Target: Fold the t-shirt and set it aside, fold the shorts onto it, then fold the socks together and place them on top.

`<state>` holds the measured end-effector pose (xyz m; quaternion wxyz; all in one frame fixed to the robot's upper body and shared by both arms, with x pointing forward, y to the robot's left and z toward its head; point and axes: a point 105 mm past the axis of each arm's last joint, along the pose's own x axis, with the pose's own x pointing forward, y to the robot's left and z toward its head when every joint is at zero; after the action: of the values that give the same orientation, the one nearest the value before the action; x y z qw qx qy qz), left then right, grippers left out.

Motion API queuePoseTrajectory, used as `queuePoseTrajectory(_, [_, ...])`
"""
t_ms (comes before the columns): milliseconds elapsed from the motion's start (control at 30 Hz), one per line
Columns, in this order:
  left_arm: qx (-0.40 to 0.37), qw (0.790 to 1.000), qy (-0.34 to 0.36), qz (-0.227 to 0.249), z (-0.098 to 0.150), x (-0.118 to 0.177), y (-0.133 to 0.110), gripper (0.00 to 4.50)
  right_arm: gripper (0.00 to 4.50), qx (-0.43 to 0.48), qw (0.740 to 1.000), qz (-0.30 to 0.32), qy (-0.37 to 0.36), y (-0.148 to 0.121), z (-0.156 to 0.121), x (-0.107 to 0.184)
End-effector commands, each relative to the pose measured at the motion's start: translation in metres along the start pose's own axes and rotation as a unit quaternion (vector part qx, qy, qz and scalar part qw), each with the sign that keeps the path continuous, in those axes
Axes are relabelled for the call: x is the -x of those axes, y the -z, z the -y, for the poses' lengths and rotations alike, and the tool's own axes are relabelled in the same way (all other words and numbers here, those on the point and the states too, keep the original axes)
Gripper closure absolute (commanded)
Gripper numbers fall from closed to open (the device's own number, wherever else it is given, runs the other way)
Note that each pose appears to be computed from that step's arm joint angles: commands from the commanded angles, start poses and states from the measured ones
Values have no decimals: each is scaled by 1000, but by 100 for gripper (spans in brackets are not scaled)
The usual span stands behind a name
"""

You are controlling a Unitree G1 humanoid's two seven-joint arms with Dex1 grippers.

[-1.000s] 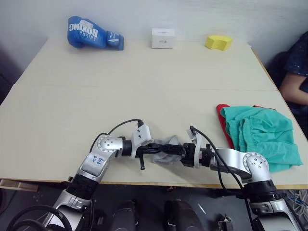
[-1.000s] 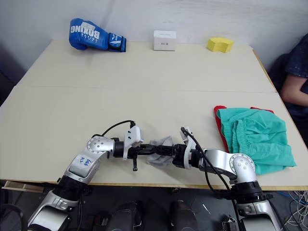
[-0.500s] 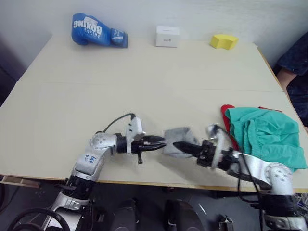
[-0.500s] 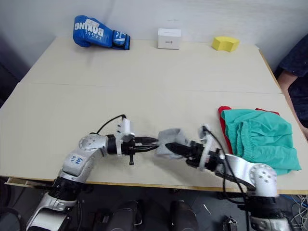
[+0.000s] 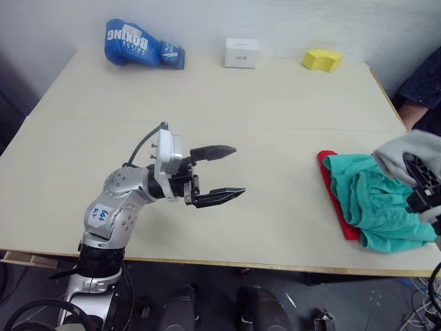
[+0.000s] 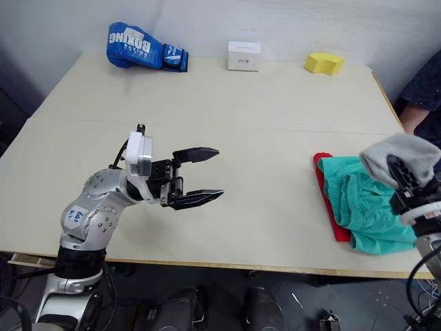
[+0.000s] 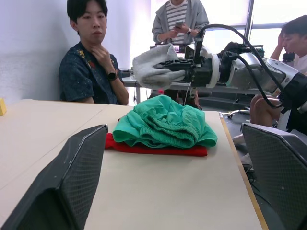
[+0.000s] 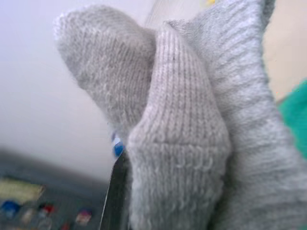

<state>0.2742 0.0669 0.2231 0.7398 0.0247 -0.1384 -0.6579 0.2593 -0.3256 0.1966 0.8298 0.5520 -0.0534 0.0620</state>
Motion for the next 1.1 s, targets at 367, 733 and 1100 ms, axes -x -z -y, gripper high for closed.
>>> queuePoseTrajectory(367, [-39, 999, 20, -25, 1, 3, -5, 0, 201, -87, 983, 1, 164, -4, 87, -10])
queuePoseTrajectory(733, [-34, 993, -61, -93, -15, 51, 15, 0, 6, 153, 967, -94, 183, -42, 47, 57])
queuePoseTrajectory(1100, [-64, 942, -198, -263, -25, 150, 55, 0, 6, 667, 668, -306, -121, -13, 6, 47])
